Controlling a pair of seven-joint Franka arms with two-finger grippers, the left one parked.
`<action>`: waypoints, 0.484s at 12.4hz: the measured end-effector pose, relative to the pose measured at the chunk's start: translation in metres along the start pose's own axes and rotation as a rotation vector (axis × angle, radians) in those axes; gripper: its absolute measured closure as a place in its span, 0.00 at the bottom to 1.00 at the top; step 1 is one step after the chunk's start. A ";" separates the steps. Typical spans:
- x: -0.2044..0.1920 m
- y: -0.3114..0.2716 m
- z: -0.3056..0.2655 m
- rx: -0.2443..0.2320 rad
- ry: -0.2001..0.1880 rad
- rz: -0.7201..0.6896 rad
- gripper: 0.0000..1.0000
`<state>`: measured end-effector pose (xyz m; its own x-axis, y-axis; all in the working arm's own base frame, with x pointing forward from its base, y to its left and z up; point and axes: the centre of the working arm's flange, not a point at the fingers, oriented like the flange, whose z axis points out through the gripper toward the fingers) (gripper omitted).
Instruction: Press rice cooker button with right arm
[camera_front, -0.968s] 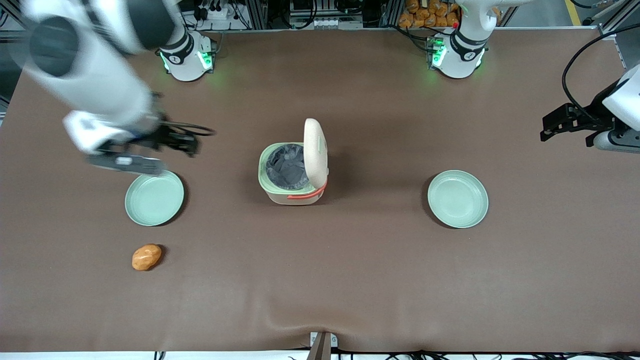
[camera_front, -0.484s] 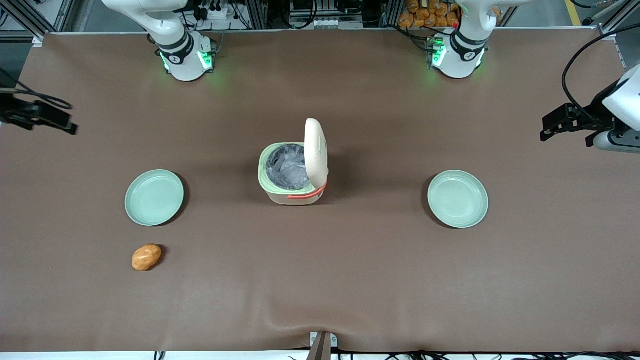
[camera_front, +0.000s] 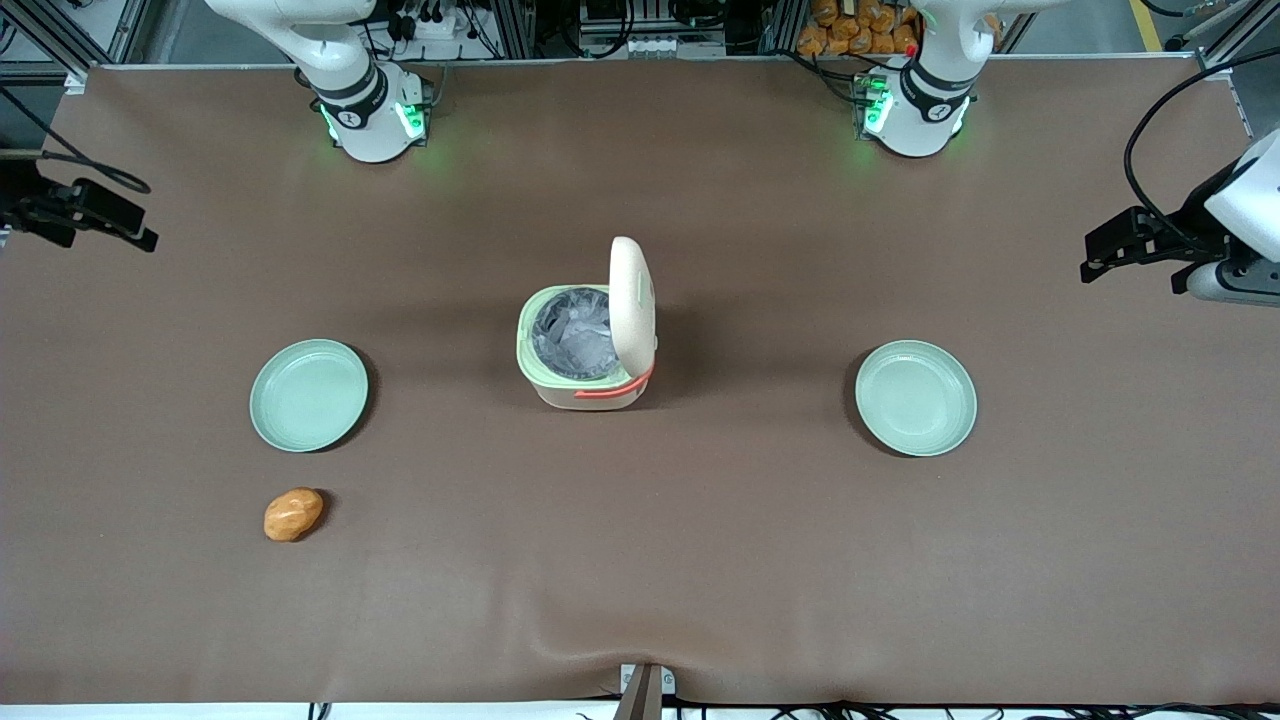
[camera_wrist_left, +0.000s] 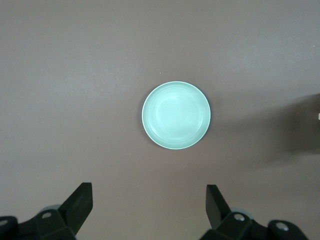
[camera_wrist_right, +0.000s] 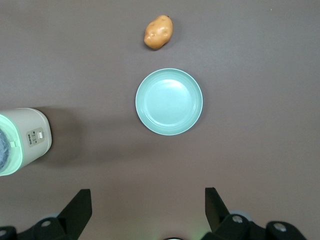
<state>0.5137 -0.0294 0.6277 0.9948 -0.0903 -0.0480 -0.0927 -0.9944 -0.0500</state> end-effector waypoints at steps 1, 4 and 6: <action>-0.007 0.000 0.000 0.001 0.006 -0.003 0.00; -0.015 -0.003 -0.005 0.000 0.022 -0.083 0.00; -0.015 -0.004 -0.006 0.000 0.028 -0.119 0.00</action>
